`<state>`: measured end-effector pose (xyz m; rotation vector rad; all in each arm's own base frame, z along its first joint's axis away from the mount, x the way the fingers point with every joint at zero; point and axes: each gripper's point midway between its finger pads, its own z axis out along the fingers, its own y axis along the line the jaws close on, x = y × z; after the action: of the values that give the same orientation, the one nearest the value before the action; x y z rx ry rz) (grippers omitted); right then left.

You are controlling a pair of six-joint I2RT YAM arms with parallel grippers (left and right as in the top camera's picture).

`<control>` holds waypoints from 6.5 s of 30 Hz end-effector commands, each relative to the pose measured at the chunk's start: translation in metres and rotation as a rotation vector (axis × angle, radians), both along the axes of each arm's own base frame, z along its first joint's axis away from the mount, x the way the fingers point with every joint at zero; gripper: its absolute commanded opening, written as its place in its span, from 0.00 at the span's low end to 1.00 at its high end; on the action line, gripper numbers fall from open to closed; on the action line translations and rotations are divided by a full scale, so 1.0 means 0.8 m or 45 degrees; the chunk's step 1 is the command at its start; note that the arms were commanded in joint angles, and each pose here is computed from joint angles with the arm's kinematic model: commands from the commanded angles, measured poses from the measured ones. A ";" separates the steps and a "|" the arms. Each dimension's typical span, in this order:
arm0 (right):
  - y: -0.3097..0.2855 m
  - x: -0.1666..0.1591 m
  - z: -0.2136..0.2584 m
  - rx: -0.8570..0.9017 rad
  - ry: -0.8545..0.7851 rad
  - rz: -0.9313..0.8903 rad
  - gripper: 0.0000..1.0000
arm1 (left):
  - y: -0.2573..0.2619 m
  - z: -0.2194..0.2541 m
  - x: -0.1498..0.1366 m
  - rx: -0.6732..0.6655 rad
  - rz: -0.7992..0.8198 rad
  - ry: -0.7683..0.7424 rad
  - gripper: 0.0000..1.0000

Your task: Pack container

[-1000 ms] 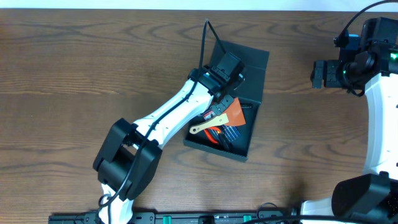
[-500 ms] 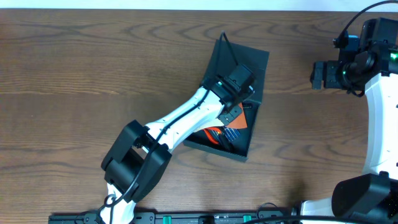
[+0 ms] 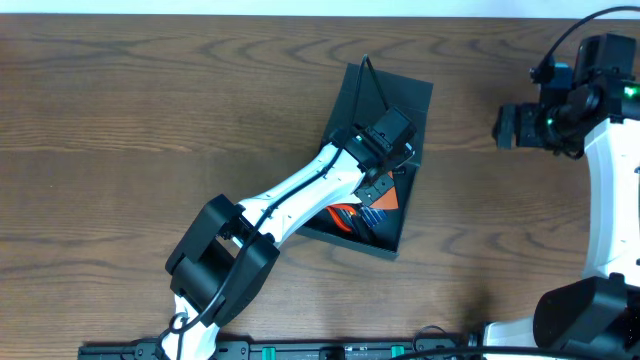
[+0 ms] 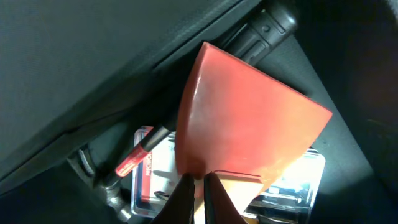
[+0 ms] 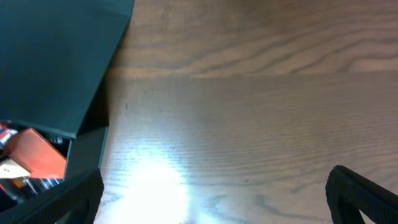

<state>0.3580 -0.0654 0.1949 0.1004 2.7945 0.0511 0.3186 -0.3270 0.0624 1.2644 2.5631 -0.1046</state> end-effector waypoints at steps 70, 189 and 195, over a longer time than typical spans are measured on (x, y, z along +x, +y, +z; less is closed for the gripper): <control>0.200 0.061 -0.188 1.049 0.162 0.145 0.02 | 0.187 0.042 0.134 -1.043 0.873 0.799 0.06; 0.238 0.116 -0.189 1.396 -0.030 0.287 0.03 | 0.092 -0.005 0.175 -1.444 0.782 1.179 0.06; 0.239 0.115 -0.188 1.403 -0.034 0.298 0.03 | 0.091 0.009 0.179 -1.467 0.741 1.145 0.06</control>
<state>0.4516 0.1200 0.0372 0.0920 2.4301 1.5290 0.4634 -0.2494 0.0532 -0.1292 2.5385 -1.9402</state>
